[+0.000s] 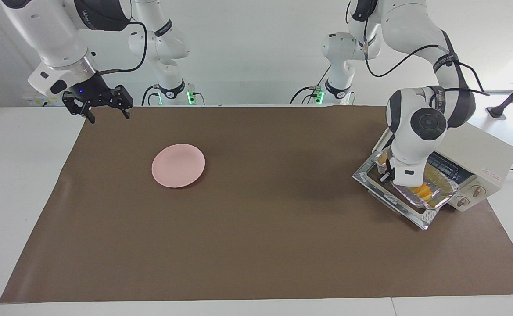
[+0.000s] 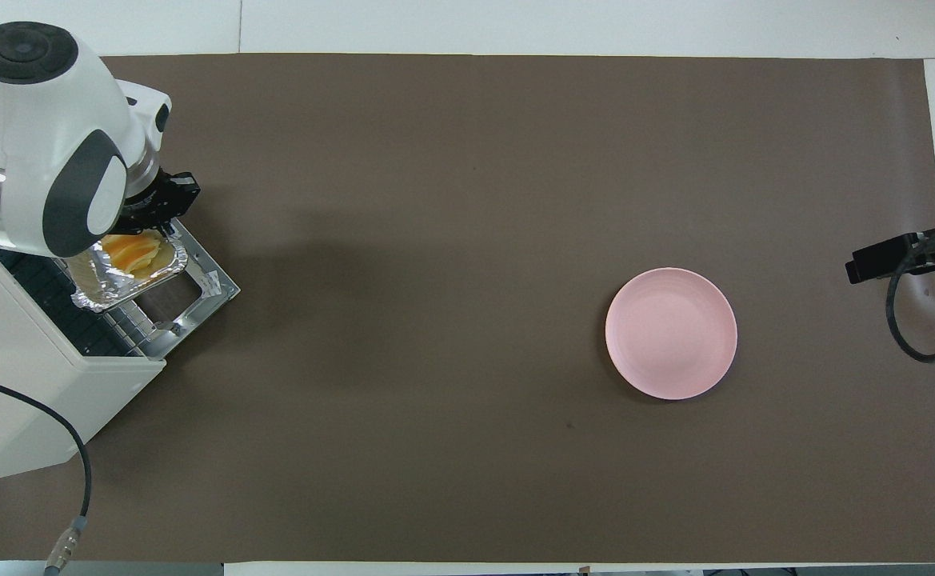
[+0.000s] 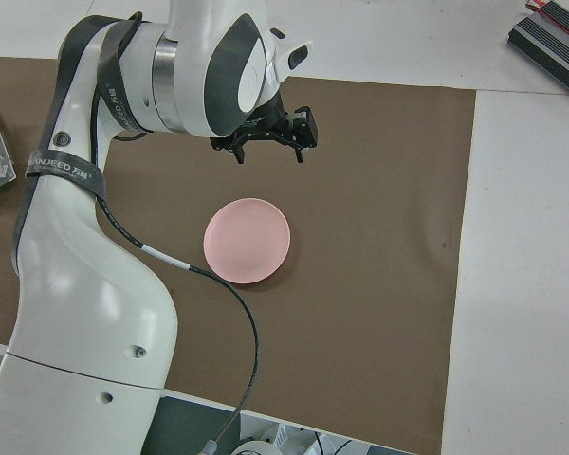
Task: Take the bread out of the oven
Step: 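Pull the foil tray out of the oven with the left gripper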
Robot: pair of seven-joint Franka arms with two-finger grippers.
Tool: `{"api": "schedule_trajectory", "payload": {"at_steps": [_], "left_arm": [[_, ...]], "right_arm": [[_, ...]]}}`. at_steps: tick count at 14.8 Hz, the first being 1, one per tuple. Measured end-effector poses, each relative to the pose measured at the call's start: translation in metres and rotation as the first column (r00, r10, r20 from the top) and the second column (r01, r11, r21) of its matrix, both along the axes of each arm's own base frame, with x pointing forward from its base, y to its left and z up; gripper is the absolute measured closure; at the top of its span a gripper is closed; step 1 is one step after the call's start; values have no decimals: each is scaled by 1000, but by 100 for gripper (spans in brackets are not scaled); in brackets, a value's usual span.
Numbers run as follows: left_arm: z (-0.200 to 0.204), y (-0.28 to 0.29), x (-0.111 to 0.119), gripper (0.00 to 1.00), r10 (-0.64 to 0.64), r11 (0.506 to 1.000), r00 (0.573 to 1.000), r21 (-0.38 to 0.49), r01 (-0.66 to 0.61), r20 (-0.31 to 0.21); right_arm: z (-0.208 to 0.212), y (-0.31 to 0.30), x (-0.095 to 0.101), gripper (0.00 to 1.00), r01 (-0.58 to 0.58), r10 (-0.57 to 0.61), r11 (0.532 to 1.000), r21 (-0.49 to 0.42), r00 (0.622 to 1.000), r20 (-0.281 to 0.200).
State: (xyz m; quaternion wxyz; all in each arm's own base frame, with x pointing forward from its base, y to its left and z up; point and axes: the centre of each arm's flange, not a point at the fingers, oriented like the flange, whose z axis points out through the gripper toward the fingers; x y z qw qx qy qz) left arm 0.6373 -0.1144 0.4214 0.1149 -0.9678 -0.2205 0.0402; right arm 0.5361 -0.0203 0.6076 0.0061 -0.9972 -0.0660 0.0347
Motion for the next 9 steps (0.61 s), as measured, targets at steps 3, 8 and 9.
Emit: {"api": "schedule_trajectory", "payload": {"at_steps": [3, 8, 9], "left_arm": [[-1, -63, -1, 98, -75, 995, 996, -67, 79, 57], [-13, -183, -3, 98, -205, 964, 972, -146, 221, 116], [-18, -212, -1, 98, -234, 954, 964, -159, 253, 130]], "right_arm": [[0, -2, 0, 0, 3, -3, 1000, 0, 1000, 0], [0, -3, 0, 0, 5, -5, 1000, 0, 1000, 0], [0, -3, 0, 0, 5, -5, 1000, 0, 1000, 0]]}}
